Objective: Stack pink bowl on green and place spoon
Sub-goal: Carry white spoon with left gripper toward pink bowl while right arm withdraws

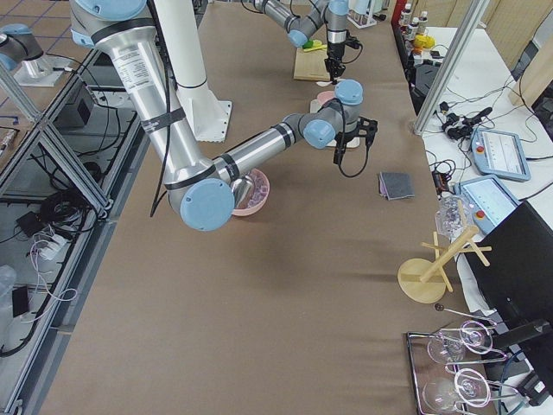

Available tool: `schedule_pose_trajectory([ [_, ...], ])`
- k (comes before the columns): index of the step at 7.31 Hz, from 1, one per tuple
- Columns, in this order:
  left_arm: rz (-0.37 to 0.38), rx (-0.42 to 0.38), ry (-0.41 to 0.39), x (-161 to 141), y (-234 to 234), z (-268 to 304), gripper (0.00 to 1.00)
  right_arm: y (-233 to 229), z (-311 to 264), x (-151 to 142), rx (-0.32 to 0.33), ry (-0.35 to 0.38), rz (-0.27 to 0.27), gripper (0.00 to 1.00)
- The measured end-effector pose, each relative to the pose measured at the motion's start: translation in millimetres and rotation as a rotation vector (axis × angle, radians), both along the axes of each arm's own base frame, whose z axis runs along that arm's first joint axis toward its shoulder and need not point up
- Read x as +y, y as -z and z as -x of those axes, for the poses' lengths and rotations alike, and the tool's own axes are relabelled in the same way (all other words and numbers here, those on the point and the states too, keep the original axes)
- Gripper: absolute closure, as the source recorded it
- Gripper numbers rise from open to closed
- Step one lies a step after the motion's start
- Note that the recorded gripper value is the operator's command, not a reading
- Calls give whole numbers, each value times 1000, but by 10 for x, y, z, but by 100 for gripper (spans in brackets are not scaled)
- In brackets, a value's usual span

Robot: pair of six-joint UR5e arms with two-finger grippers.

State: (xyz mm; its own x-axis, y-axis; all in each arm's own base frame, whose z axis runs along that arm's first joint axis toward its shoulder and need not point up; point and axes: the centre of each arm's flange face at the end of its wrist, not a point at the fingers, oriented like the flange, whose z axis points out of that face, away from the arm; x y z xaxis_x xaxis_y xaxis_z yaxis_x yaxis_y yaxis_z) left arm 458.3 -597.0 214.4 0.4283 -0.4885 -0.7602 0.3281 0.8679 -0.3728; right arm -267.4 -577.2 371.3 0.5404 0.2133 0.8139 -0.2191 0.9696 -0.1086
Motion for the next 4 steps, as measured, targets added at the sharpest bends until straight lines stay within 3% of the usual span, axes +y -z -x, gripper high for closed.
schedule_pose_trajectory([
  [4,-28,1,-2,63,278,-308,100,-1210,-958,276,130,102,-110,0],
])
